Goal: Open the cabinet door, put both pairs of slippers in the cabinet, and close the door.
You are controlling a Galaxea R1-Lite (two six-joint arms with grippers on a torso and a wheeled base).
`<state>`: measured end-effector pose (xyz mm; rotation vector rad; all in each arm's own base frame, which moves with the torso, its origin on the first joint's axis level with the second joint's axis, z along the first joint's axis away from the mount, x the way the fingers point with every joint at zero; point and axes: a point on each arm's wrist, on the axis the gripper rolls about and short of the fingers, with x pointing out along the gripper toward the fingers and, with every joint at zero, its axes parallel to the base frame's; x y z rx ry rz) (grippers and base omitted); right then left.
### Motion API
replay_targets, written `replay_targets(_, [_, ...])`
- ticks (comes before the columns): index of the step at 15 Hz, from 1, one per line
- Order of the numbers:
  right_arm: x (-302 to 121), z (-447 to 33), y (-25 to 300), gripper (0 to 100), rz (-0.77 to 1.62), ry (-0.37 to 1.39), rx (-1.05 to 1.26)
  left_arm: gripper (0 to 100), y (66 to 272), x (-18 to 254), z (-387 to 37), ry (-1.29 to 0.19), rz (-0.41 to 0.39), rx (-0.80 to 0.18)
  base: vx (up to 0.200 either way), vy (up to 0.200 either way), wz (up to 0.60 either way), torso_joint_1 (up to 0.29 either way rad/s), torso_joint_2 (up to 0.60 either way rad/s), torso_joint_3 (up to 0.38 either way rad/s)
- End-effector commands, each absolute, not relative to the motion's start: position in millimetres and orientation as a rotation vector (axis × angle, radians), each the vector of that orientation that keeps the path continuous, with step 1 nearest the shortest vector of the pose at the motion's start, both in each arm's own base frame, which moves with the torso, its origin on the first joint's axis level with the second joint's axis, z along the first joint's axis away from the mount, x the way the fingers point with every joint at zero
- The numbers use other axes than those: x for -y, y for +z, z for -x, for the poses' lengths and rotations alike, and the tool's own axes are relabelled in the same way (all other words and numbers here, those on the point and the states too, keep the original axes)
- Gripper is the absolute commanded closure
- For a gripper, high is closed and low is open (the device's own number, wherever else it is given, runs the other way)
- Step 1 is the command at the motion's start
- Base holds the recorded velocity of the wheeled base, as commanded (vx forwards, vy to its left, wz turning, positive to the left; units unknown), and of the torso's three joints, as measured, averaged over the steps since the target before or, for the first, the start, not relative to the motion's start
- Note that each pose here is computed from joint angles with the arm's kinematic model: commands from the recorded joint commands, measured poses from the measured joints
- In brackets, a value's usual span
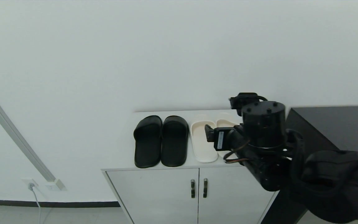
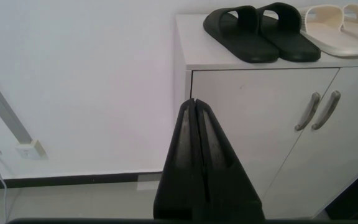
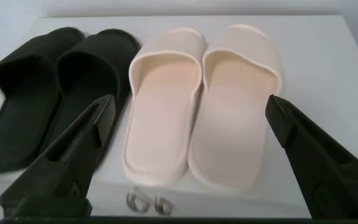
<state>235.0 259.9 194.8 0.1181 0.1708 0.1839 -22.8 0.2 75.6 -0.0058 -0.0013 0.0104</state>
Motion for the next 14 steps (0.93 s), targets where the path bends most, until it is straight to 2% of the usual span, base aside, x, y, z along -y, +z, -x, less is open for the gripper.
replay_targets(1, [-291, -266, 162, 0, -0.079, 0.129, -0.196, 100, 76, 0, 23, 0.011, 0.006, 0.0, 0.0, 0.0, 0.0, 0.0, 0.0, 0.0])
replay_targets(9, [-294, -312, 137, 0, -0.065, 0.025, -0.209, 100, 76, 0, 23, 0.012, 0.008, 0.0, 0.0, 0.0, 0.0, 0.0, 0.0, 0.0])
replay_targets(14, [-296, -335, 136, 0, -0.064, -0.005, -0.213, 100, 76, 0, 23, 0.012, 0.008, 0.0, 0.0, 0.0, 0.0, 0.0, 0.0, 0.0])
